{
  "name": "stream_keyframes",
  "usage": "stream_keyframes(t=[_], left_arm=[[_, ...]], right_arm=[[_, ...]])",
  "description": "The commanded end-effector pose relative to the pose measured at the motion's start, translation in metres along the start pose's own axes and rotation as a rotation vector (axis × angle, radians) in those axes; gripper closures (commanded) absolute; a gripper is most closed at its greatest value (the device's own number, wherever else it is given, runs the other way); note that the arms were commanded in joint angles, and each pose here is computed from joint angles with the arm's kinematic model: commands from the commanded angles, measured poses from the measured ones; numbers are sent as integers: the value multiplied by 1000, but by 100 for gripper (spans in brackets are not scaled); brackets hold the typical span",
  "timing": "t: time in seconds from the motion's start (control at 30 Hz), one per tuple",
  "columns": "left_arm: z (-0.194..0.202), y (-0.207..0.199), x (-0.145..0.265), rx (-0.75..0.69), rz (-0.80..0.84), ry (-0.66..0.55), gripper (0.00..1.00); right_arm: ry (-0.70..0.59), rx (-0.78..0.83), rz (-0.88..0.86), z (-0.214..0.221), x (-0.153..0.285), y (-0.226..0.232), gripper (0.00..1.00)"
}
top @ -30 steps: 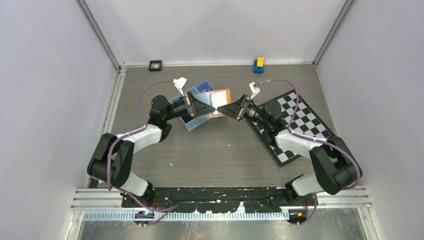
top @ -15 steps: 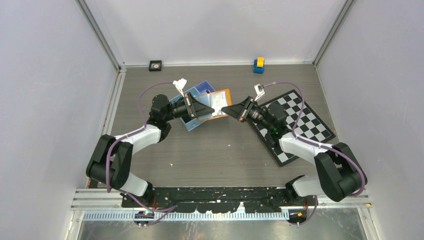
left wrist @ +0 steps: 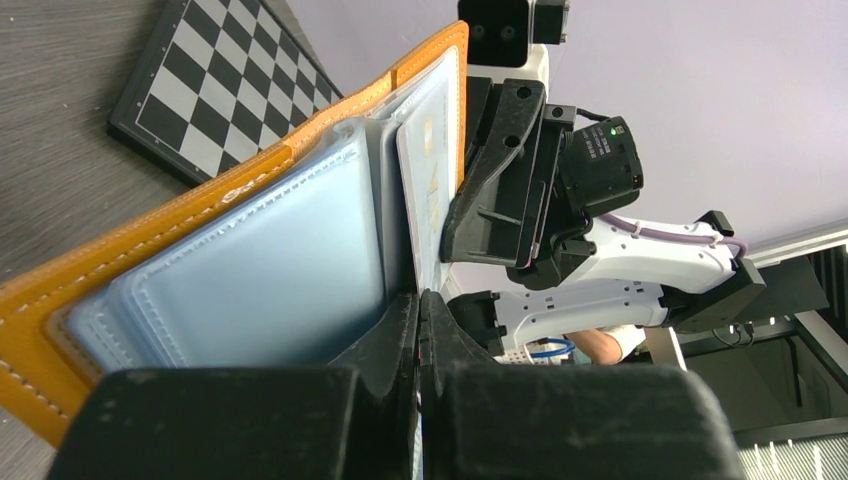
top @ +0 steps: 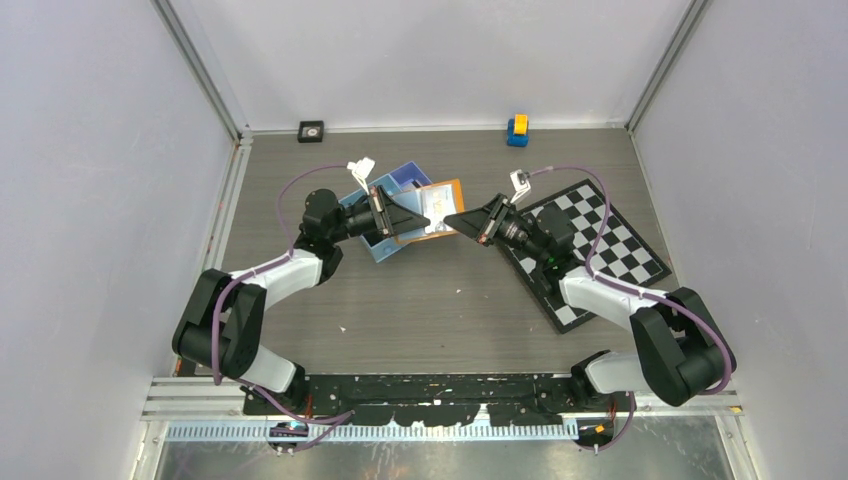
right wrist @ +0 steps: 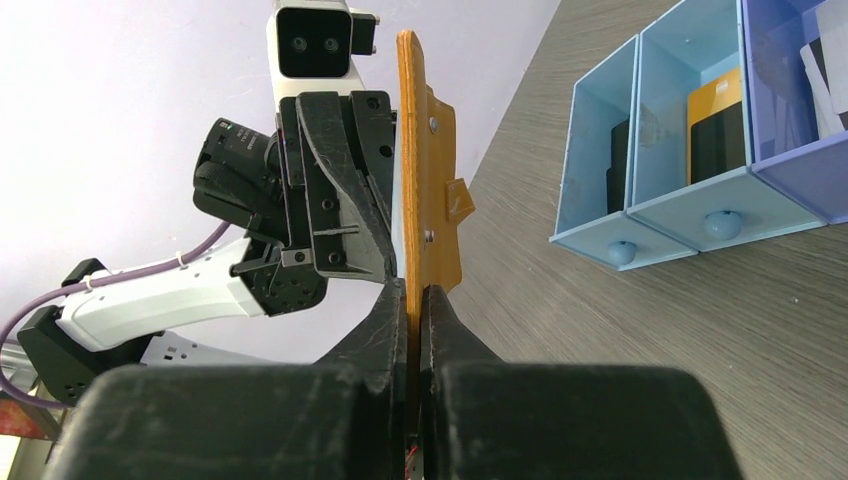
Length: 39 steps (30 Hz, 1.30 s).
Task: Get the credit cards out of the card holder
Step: Remove the credit card from the card holder.
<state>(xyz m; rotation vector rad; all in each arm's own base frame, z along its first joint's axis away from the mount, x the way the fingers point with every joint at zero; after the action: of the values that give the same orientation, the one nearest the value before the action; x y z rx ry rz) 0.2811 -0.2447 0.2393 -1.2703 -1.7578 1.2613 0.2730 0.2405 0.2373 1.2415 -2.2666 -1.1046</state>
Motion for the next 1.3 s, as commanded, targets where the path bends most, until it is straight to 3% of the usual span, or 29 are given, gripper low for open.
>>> stream_keyframes(t=[0.0,0.6,0.8,0.9,1.1,1.27], left_arm=[[-17,-2,8,-35,6,-74,100],[-18,-5,9,-28,30,-70,100],[-16,-16,10,-58,91,-66,77],[-10,-24,6,-72,136,-33,74],[-10,-30,5,-74,176,-26,85],[-11,-24,3,-50,164,-23,86]], right_arm=[[-118,41,-35,-29,7,10,98],[-92,28,-59,-29,4,8,99],[-92,9,-84,-28,2,8,100],[-75,-10,-94,-24,-2,5,100],[-75,-19,-107,-24,-3,5,100],[-77,-16,-107,-24,-3,6,100]])
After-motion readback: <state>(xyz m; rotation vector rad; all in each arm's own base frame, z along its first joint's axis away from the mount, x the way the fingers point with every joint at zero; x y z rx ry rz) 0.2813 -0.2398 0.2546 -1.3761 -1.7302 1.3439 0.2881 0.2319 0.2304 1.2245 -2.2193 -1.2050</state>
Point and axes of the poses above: each gripper's point midway between its finger pads, its own x axis back along the fingers, its own y axis along the line the jaws close on, z = x × y, the point moved 4 cm from there along x, back along the fingers, and after that the axes turned 9 degrees about x, right-handed, at the moved point
